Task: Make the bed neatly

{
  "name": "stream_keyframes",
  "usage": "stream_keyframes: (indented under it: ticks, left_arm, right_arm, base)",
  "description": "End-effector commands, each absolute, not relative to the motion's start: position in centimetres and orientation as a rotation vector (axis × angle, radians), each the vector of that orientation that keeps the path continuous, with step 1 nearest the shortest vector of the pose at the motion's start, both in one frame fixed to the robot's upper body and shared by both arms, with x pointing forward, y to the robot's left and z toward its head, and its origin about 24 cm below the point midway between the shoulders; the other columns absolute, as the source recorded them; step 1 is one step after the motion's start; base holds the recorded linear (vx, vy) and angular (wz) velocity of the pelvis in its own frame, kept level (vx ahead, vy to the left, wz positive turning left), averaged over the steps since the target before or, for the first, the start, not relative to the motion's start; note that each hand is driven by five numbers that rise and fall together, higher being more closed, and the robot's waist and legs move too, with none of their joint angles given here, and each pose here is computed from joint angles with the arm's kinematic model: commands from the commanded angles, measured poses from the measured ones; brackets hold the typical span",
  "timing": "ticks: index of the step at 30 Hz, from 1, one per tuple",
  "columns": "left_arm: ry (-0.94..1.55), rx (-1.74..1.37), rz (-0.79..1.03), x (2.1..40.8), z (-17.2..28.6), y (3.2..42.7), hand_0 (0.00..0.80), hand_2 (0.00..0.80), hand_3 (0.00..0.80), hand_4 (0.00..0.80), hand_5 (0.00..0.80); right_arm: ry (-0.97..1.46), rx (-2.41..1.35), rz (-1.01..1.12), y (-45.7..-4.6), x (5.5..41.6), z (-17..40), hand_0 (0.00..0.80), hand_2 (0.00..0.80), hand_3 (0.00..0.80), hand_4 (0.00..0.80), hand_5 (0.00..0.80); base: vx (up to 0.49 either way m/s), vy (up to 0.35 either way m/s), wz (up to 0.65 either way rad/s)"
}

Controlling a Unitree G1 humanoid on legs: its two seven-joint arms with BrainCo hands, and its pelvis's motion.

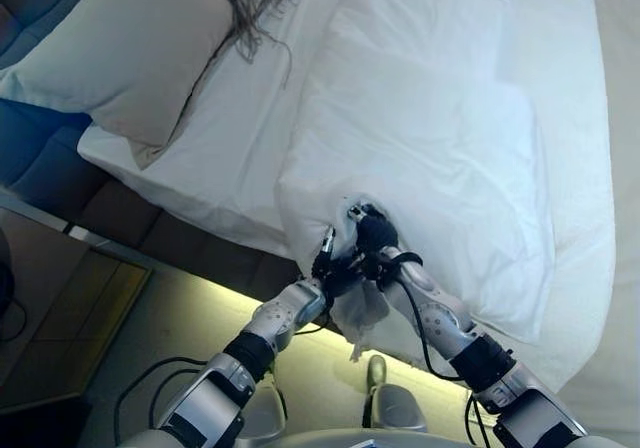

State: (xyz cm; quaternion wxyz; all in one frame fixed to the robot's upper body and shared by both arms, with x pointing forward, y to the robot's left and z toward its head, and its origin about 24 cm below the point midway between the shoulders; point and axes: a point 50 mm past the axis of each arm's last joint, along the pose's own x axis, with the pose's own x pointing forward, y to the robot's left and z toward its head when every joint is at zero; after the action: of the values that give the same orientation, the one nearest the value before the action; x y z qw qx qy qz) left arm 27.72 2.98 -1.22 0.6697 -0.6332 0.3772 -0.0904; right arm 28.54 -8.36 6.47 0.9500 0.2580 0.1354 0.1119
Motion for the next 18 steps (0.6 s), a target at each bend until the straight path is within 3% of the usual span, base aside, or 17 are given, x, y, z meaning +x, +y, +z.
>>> stream_keyframes:
  ticks: [1, 3, 4, 5, 6, 7, 8, 18]
  left_arm:
    - [0.820, -1.362, -0.091, 30.2, -0.6, 3.1, 0.000, 0.000, 0.000, 0.000, 0.000]
    - [0.843, -1.291, -0.056, 30.2, -1.0, 3.3, 0.000, 0.000, 0.000, 0.000, 0.000]
    - [0.866, -1.238, -0.031, 30.1, -1.3, 3.5, 0.169, 0.169, 0.169, 0.169, 0.169]
    - [0.886, -1.181, -0.006, 30.1, -1.6, 3.7, 0.433, 0.433, 0.433, 0.433, 0.433]
    - [0.899, -1.147, 0.012, 30.0, -1.9, 3.8, 0.521, 0.521, 0.521, 0.521, 0.521]
    - [0.911, -1.125, 0.029, 30.0, -2.2, 4.0, 0.762, 0.762, 0.762, 0.762, 0.762]
    - [0.914, -1.106, 0.050, 30.0, -2.4, 4.2, 0.800, 0.800, 0.800, 0.800, 0.800]
    - [0.910, -1.095, 0.091, 30.2, -2.7, 4.6, 0.800, 0.800, 0.800, 0.800, 0.800]
  right_arm:
    - [0.084, 0.648, 0.496, -4.1, 27.5, 12.2, 0.800, 0.800, 0.800, 0.800, 0.800]
    - [0.087, 0.650, 0.497, -4.2, 27.6, 12.3, 0.800, 0.800, 0.800, 0.800, 0.800]
    - [0.088, 0.649, 0.498, -4.2, 27.6, 12.4, 0.800, 0.800, 0.800, 0.800, 0.800]
    - [0.090, 0.646, 0.499, -4.3, 27.6, 12.5, 0.800, 0.800, 0.800, 0.800, 0.800]
    - [0.091, 0.644, 0.500, -4.3, 27.7, 12.6, 0.800, 0.800, 0.800, 0.800, 0.800]
    - [0.093, 0.641, 0.502, -4.3, 27.7, 12.7, 0.800, 0.800, 0.800, 0.800, 0.800]
    - [0.095, 0.638, 0.505, -4.3, 27.6, 12.7, 0.800, 0.800, 0.800, 0.800, 0.800]
    - [0.094, 0.645, 0.521, -4.0, 27.3, 13.0, 0.800, 0.800, 0.800, 0.800, 0.800]
  base:
    - [0.024, 0.034, -0.05]
    - [0.026, 0.041, -0.02]
    - [0.024, 0.060, 0.00]
    - [0.020, 0.064, 0.00]
    - [0.017, 0.064, 0.01]
    - [0.015, 0.059, 0.01]
    - [0.012, 0.053, 0.01]
    - [0.000, 0.008, 0.00]
